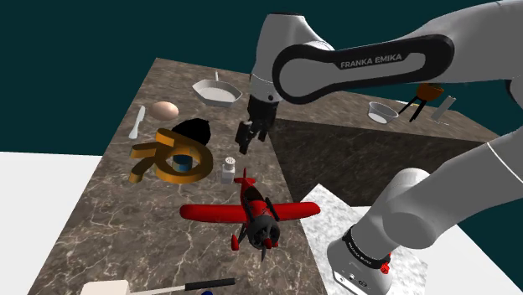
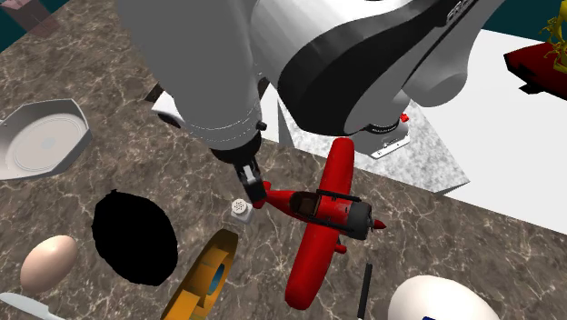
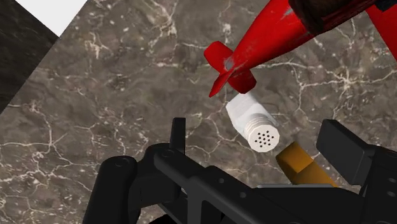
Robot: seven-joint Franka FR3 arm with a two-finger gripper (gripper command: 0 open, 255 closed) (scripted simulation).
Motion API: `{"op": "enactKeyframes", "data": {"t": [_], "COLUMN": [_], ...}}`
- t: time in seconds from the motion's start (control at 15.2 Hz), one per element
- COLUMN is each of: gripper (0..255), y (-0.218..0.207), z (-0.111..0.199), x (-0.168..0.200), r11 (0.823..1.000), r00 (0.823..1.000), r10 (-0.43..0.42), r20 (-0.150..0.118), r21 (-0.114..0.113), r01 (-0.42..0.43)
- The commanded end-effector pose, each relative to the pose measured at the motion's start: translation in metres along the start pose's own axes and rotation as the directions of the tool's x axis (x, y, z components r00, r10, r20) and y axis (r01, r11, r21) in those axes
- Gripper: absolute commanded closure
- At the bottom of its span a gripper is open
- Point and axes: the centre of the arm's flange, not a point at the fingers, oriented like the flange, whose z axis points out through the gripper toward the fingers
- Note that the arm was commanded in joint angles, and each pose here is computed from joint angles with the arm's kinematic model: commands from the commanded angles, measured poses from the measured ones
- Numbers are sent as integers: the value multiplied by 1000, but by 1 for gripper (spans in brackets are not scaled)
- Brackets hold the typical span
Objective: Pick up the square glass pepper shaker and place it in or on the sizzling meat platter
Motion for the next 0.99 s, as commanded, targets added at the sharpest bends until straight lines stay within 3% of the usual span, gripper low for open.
{"op": "enactKeyframes", "data": {"t": [0.0, 0.2, 0.73, 0.92], "gripper": [0, 0, 0, 0], "y": [-13, -36, -37, -37], "z": [17, 40, 82, 82], "x": [15, 38, 40, 40], "r11": [1000, 1000, 1000, 1000], "r00": [1000, 1000, 1000, 1000], "r10": [-4, -10, -11, -11], "r20": [-2, -5, -5, -5], "r21": [-6, -17, -18, -18], "r01": [4, 10, 10, 10]}}
